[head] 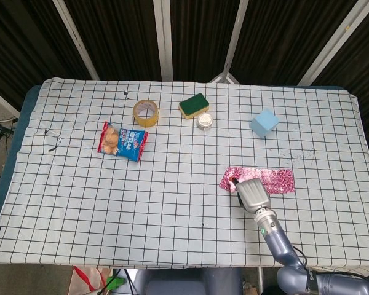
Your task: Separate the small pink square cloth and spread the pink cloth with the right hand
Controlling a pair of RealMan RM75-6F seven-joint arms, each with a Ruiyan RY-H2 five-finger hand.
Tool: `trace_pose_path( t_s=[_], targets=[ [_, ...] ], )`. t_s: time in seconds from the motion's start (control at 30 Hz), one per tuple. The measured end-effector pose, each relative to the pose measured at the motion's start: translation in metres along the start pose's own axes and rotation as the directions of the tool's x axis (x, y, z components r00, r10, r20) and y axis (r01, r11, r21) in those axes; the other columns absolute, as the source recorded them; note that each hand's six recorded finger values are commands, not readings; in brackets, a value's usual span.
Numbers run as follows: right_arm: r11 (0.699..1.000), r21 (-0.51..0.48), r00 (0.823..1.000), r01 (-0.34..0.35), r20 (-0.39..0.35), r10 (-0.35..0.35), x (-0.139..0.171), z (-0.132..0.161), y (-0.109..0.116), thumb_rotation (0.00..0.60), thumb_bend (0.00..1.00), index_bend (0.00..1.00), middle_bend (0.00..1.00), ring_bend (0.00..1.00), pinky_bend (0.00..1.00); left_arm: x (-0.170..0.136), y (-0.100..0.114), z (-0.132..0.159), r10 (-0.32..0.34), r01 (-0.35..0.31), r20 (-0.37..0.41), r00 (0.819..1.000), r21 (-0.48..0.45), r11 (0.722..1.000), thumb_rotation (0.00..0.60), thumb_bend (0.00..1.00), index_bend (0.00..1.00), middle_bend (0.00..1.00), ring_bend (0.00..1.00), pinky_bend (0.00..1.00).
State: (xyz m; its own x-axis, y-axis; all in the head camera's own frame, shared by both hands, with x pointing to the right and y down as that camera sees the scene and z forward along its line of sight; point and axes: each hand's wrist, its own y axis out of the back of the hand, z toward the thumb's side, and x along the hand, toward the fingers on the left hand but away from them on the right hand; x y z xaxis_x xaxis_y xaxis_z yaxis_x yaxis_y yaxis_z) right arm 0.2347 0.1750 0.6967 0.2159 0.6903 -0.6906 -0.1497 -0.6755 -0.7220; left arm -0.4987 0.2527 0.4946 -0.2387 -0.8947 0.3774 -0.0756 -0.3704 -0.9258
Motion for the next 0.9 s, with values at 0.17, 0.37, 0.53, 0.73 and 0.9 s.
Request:
trace_pose_path(
  t_s=[0.17, 0.37, 0.53, 0.73, 0.9],
  targets=[
    [1.0, 0.008, 1.0, -0.024, 0.006, 0.024, -0.004, 0.0, -0.006, 0.6, 0.78, 0.23, 0.83, 0.78, 0.54, 0.0, -0.001, 0.001, -0.003, 0.003, 0.001, 1.0, 0.005, 1.0, 0.6, 0.26, 0.15, 0.0, 0.0, 0.1],
    [0.999, 0.017, 0.999, -0.046, 0.005, 0.046, -0.008, 0.003, -0.013, 0.6, 0.78, 0.23, 0.83, 0.77, 0.54, 0.001, -0.002, 0.002, -0.003, 0.003, 0.0, 1.0, 0.011, 1.0, 0.6, 0.26, 0.15, 0.0, 0.0, 0.1],
    [0.998, 0.022, 0.999, -0.052, -0.001, 0.052, -0.01, 0.007, -0.014, 0.6, 0.78, 0.23, 0.83, 0.78, 0.54, 0.001, -0.003, 0.002, -0.005, 0.005, -0.001, 1.0, 0.013, 1.0, 0.6, 0.26, 0.15, 0.0, 0.0, 0.1],
    [0.999, 0.025, 0.999, -0.048, -0.016, 0.048, -0.011, 0.014, -0.013, 0.6, 0.78, 0.23, 0.83, 0.78, 0.54, 0.001, -0.003, 0.002, -0.006, 0.006, -0.003, 1.0, 0.012, 1.0, 0.6, 0.26, 0.15, 0.0, 0.0, 0.1],
    [0.998, 0.034, 0.998, -0.045, -0.034, 0.046, -0.012, 0.024, -0.012, 0.6, 0.78, 0.23, 0.83, 0.78, 0.54, 0.002, -0.003, 0.002, -0.009, 0.009, 0.0, 1.0, 0.012, 1.0, 0.6, 0.26, 0.15, 0.0, 0.0, 0.1]
  ],
)
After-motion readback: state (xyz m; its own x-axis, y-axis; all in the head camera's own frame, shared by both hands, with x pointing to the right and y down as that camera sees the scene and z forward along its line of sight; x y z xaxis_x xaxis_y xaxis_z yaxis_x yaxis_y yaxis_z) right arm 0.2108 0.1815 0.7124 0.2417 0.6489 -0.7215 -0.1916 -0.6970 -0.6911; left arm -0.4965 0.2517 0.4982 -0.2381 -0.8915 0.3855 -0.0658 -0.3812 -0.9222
